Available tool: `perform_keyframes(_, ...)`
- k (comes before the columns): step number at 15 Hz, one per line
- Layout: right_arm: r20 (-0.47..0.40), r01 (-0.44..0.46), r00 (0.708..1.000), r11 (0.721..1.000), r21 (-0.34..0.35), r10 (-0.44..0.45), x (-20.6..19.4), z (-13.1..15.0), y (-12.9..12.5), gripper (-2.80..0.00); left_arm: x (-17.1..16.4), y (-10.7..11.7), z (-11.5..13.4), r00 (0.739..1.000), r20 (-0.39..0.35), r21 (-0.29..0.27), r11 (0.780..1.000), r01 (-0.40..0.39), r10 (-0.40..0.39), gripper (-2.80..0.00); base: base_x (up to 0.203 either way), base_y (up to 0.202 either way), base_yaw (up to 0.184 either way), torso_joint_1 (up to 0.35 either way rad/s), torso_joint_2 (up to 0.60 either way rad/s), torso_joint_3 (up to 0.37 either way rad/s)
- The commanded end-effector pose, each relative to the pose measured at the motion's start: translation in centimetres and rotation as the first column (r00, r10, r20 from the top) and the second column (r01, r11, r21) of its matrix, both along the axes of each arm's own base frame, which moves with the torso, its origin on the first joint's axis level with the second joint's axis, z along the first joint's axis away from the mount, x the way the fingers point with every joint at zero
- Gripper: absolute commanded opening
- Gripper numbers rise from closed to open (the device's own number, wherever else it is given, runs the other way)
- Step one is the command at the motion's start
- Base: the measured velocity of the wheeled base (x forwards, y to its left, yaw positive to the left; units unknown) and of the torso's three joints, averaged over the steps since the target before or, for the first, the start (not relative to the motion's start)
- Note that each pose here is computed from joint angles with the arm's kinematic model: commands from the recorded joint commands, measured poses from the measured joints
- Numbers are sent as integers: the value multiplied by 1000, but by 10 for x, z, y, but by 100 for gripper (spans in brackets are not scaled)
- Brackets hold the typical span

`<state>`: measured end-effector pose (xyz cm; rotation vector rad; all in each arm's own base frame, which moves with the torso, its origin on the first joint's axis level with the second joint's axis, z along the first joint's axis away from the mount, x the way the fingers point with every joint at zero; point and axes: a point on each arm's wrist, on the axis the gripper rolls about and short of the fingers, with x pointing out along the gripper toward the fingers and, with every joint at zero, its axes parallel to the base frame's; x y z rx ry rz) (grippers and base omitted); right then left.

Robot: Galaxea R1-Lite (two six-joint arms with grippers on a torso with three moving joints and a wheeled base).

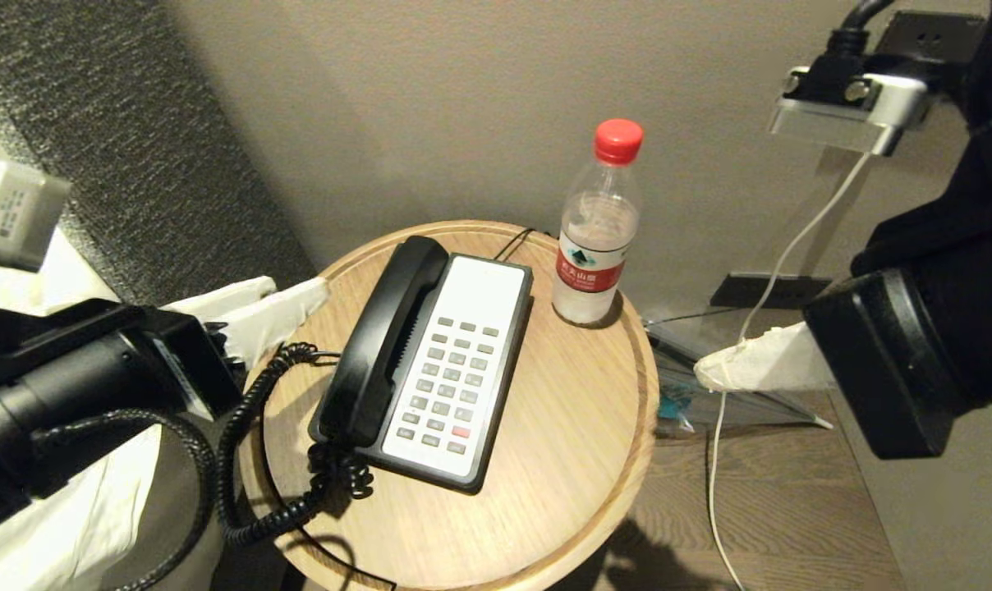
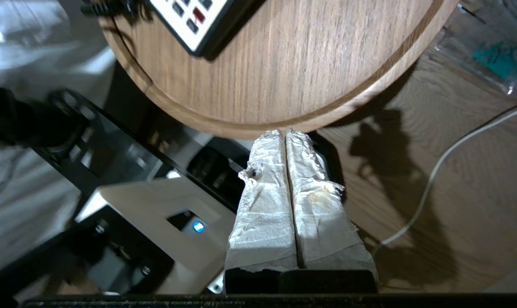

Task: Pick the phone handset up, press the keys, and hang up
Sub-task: End the call using the dial pad

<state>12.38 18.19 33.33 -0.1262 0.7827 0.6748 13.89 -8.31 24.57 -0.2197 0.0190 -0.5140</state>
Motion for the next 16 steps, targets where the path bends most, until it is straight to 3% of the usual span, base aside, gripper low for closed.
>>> perform_keyframes(1, -7, -10, 1000, 1000, -26, 10, 2, -4, 3, -280, -17, 12, 10, 999, 49, -66, 998, -6, 9, -280, 0, 0, 0, 0, 0, 0)
perform_keyframes(5, -13, -50, 999, 998, -27, 50, 6, -8, 23, -280, -30, 34, 17, 994, 34, -221, 971, -93, 103, -280, 0, 0, 0, 0, 0, 0)
perform_keyframes(13, -64, -83, 995, 993, -89, 77, 17, -39, 63, -280, -39, 39, 4, 995, 7, -227, 969, -93, 97, -280, 0, 0, 0, 0, 0, 0)
perform_keyframes(16, -62, -114, 992, 990, -80, 110, 16, -46, 80, -280, -44, 41, 3, 995, 14, -234, 968, -88, 94, -280, 0, 0, 0, 0, 0, 0)
